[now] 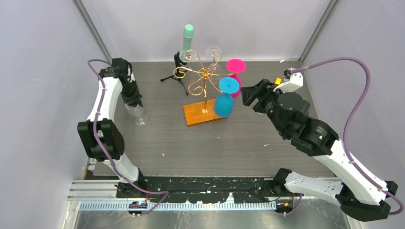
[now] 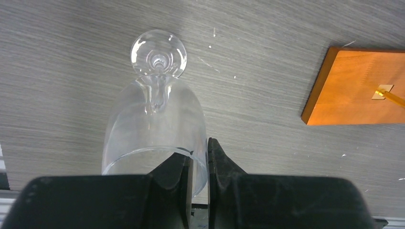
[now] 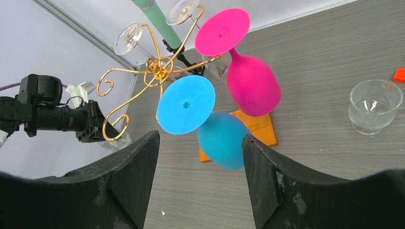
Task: Take the wine glass off the wine glass rack
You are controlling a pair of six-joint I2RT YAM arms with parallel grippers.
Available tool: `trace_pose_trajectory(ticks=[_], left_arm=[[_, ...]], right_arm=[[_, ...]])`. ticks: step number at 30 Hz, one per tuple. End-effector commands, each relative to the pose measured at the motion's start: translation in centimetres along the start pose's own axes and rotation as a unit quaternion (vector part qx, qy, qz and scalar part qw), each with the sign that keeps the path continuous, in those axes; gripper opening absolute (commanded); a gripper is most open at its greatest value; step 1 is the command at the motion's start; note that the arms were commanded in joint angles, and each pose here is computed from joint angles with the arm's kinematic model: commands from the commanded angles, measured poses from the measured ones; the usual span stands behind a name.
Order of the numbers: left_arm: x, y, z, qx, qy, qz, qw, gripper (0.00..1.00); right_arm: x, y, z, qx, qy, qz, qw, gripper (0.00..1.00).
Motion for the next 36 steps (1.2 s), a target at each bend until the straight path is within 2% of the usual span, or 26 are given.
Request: trace_pose_trajectory(ticks=[1,3,8,15,17,18,22,26,27,32,36], left_arm=[[-0.9,-0.4,-2.2,-0.038,0.003,0.024,0.999,0.04],[-0.9,-0.5,-2.6,-0.044,0.005,0.021,0.999,0.11],[-0.7,-1.9,-3.3,-0.066,0.005,0.012,0.998,0.35],[-1.5,-7.2,-4.5,-0.128,0.01,0.028,0.991,0.71],[-1.8,-9.1,-4.6,-0.15,0.012,0.038,0.988,0.86],[-2.0,-10.0,-4.7,-0.162,0.013,0.045,0.986,0.97],[-3.1,-13.7,-4.7,-0.214,0.016,0.081,0.973,1.0],[-4.0,-16.5,-4.3,-0.251,0.011,0.115,0.961,1.0],[-4.3,-17.3,-4.0,-0.257,0.01,0.126,0.958,1.0],[-5.7,-19.2,-2.4,-0.26,0.009,0.18,0.948,1.0],[-6.2,-20.4,-0.8,-0.264,0.014,0.207,0.942,1.0]], right_arm=[[0.0,-0.2,-0.5,-0.012,0.016,0.002,1.0,0.7],[-0.1,-0.3,-0.4,-0.011,0.017,0.001,1.0,0.7],[-0.3,-0.3,-0.2,-0.007,0.016,0.005,1.0,0.7],[-0.8,-0.3,0.2,0.004,0.014,0.02,1.0,0.7],[-1.1,-0.2,0.4,0.007,0.009,0.032,0.999,0.71],[-1.4,-0.1,0.7,0.01,-0.001,0.038,0.999,0.74],[-1.7,0.9,1.1,0.022,-0.016,0.054,0.998,0.8],[-2.0,3.0,0.3,0.042,0.021,0.055,0.997,0.8],[-1.4,3.3,0.3,0.053,0.034,0.034,0.997,0.8],[-0.6,5.0,-0.8,0.044,0.091,-0.007,0.995,0.8],[0.2,6.0,-0.5,0.063,0.121,-0.029,0.99,0.78]])
Point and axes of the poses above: each gripper's point midway between its finger pads, its own y axis out along the fingers, its own x axis along the line the jaws close on, z = x × y, the point moved 2 cm from there along -y, back along the fingers, and after that the axes turned 2 degrees about y, right-handed, at the moved point
